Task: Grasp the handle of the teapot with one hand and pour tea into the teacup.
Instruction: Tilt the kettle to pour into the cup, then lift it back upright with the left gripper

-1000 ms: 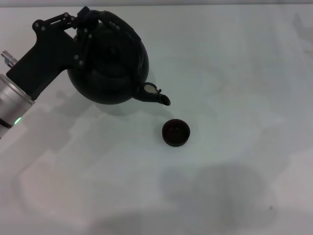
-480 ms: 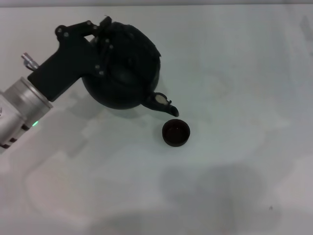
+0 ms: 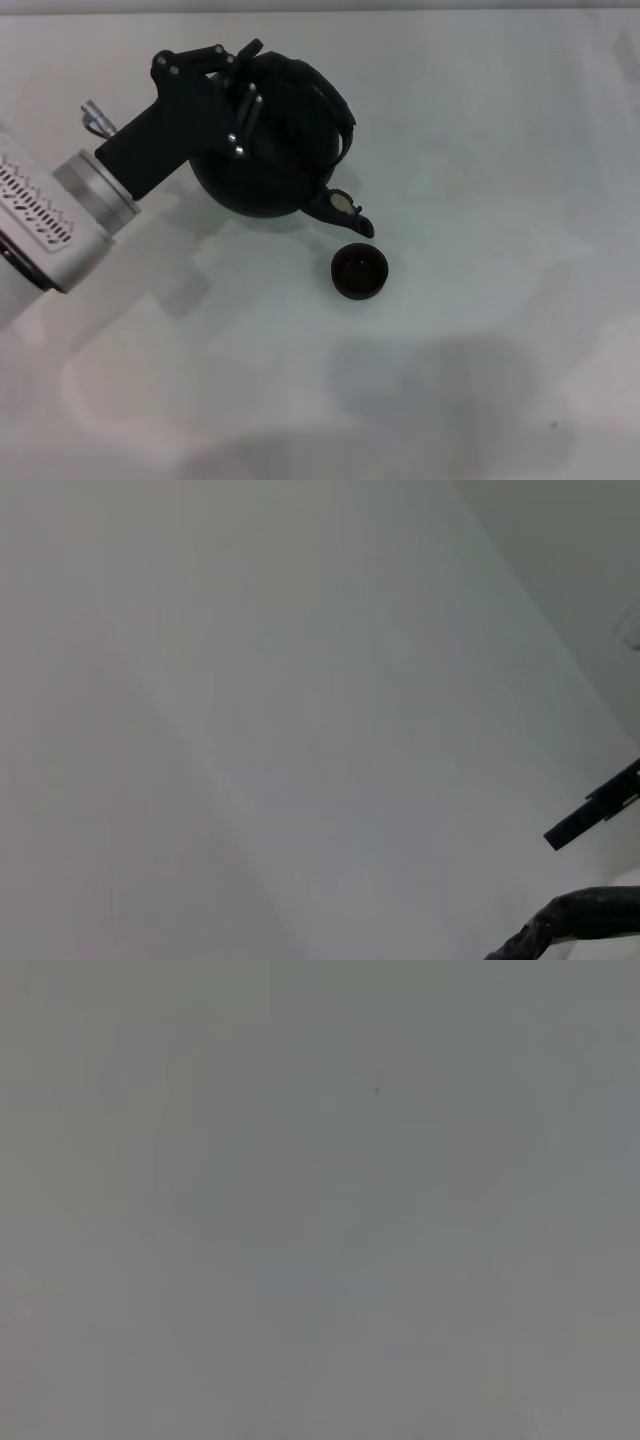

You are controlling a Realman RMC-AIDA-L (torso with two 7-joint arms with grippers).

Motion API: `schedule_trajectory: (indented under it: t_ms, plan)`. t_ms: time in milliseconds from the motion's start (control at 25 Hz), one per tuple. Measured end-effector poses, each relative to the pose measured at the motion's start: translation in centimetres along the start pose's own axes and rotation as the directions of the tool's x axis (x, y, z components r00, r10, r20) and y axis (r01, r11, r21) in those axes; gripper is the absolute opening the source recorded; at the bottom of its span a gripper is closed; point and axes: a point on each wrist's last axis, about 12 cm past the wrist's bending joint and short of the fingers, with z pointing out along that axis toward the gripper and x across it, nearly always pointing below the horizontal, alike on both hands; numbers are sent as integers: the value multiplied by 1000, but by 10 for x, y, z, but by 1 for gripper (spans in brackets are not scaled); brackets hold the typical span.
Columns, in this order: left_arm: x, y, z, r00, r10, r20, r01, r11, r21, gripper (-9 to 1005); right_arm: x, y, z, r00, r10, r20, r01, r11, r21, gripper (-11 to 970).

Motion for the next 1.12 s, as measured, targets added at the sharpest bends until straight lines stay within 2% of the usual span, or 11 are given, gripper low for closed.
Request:
schedule_trajectory:
  t_ms: [160, 400, 1120]
  plan:
    - [0, -1, 4, 1000, 9, -4, -9, 1000, 7, 113, -1, 1, 1, 1000, 0, 2, 0, 1000, -1, 828]
    - [1, -3, 9, 999, 48, -10, -47, 997, 65, 110, -3, 3, 2, 1000, -1, 6, 1, 1000, -7, 828]
    - [2, -2, 6, 997, 80, -15, -78, 994, 75, 106, -2, 3, 2, 1000, 12, 10, -12, 1000, -2, 828]
